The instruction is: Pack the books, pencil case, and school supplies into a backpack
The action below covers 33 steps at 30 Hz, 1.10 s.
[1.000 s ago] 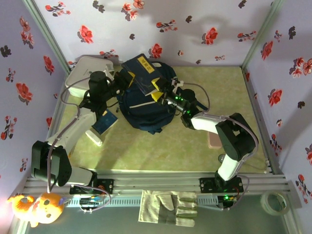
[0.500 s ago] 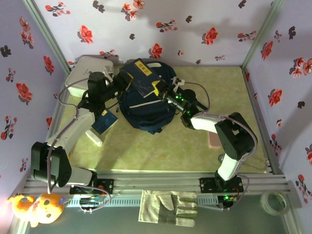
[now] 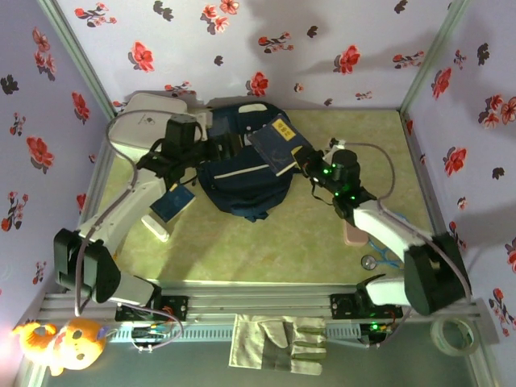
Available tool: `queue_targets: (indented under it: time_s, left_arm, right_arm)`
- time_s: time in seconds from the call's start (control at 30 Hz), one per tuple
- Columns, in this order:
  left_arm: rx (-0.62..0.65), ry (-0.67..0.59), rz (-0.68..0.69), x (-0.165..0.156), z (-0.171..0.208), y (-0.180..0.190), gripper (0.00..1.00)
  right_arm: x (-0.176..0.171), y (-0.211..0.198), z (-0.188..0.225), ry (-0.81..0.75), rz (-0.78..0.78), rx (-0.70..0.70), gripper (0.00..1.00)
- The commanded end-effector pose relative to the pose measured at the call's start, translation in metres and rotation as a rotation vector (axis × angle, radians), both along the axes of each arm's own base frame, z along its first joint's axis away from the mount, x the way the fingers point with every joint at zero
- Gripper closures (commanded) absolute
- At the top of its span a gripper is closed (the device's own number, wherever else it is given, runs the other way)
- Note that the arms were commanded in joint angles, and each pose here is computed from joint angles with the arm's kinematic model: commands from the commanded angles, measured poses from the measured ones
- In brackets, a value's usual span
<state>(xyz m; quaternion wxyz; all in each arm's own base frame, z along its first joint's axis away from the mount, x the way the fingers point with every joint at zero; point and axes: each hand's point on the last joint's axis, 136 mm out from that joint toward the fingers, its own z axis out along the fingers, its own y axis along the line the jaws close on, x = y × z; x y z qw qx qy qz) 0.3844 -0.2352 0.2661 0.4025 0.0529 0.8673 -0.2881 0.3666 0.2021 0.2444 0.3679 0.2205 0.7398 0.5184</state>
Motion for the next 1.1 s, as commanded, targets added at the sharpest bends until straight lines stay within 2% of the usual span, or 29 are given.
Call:
queue_targets:
  time_s: [0.0, 0.17, 0.37, 0.47, 0.73, 0.9, 1.07]
  left_arm:
    - [0.295, -0.077, -0.169, -0.002, -0.027, -0.016, 0.00]
    - [0.640, -0.131, -0.359, -0.002, -0.062, -0.037, 0.01]
    - [0.812, -0.131, -0.589, -0.013, -0.099, -0.064, 0.02]
    - [0.897, -0.092, -0.651, -0.011, -0.121, -0.067, 0.08]
    - [1.018, 0.020, -0.787, -0.011, -0.169, -0.067, 0.21]
    - [1.053, 0.036, -0.839, -0.012, -0.181, -0.077, 0.28]
    - [1.120, 0.010, -0.759, 0.009, -0.190, -0.075, 0.38]
  right_arm:
    - [-0.018, -0.041, -0.019, 0.021, -0.088, -0.261, 0.91]
    - [-0.038, -0.076, -0.008, 0.033, -0.172, -0.368, 0.90]
    - [-0.050, -0.091, -0.008, 0.050, -0.206, -0.392, 0.90]
    - [-0.055, -0.093, -0.010, 0.053, -0.217, -0.378, 0.91]
    - [-0.067, -0.101, -0.009, 0.044, -0.239, -0.372, 0.91]
    - [-0.069, -0.102, -0.010, 0.048, -0.243, -0.367, 0.91]
    - [-0.069, -0.101, -0.005, 0.038, -0.244, -0.355, 0.92]
